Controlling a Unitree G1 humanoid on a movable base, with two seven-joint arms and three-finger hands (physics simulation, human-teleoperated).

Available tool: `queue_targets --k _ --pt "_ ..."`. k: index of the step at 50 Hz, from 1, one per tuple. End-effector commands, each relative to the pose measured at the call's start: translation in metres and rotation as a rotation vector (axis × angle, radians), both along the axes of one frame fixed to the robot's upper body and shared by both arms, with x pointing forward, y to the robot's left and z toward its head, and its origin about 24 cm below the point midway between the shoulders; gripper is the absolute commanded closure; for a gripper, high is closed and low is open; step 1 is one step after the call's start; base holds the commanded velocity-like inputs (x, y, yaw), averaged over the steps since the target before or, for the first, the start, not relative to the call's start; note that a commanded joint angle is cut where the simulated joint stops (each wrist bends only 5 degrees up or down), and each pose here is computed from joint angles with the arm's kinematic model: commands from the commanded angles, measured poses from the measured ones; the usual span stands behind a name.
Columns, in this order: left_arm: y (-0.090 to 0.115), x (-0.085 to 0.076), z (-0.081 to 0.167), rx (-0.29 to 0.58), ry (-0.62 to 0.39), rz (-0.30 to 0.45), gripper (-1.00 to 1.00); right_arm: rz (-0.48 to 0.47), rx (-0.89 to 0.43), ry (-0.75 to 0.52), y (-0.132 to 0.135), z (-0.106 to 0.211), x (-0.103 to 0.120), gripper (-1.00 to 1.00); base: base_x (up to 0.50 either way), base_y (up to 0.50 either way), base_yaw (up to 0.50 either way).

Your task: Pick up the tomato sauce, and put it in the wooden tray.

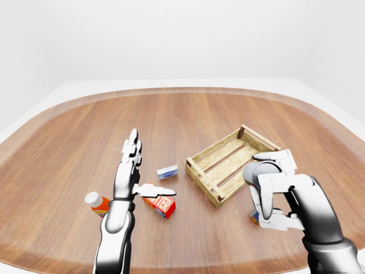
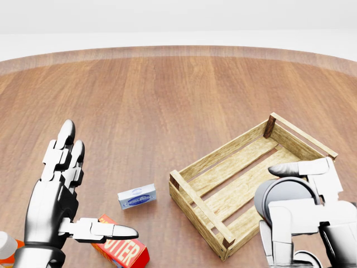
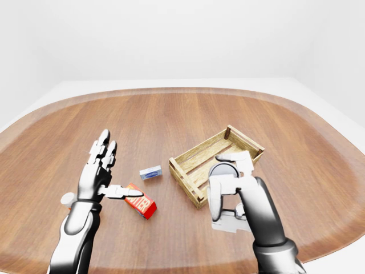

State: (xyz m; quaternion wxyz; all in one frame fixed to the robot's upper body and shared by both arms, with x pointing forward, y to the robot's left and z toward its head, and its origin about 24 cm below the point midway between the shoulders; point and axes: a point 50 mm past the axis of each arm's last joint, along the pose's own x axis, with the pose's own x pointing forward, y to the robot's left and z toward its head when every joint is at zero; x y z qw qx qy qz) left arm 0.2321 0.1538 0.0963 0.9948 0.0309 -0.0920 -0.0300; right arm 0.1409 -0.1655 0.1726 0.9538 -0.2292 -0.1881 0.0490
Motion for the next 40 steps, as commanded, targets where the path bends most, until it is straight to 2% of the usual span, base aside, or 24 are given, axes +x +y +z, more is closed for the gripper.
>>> queue_targets --k 1,3,10,18,25,31,38,40 --pt "0.0 0.001 -0.001 0.0 0.006 0.001 -1.0 -0.046 -0.175 -0.175 0.0 0.034 0.013 1.0 0.0 0.0 0.0" --pt "0.0 0.0 -0.001 0.001 0.003 0.0 -1.0 -0.027 -0.192 -0.238 0.003 0.042 0.014 1.0 0.0 0.0 0.0" --pt "0.0 0.001 0.0 0.001 -0.001 0.0 -1.0 0.011 -0.153 -0.341 0.006 0.053 0.046 1.0 0.0 0.0 0.0" --pt "0.0 0.002 0.0 -0.001 0.002 0.001 -1.0 0.0 -0.023 -0.312 0.005 0.048 0.096 1.0 0.0 0.0 0.0" --pt "0.001 0.002 0.002 -0.003 -0.008 0.001 -1.0 -0.061 0.111 -0.187 -0.001 0.028 0.143 1.0 0.0 0.0 0.0" --pt "0.001 0.001 0.004 -0.004 -0.015 0.001 -1.0 -0.172 0.238 0.009 -0.013 -0.007 0.19 1.0 0.0 0.0 0.0" --pt "0.002 0.001 0.005 -0.006 -0.024 0.002 -1.0 -0.292 0.291 0.223 -0.019 -0.043 0.228 1.0 0.0 0.0 0.0" --pt "0.002 0.001 0.005 -0.007 -0.023 0.002 -1.0 -0.31 0.295 0.261 -0.019 -0.049 0.233 1.0 0.0 0.0 0.0"
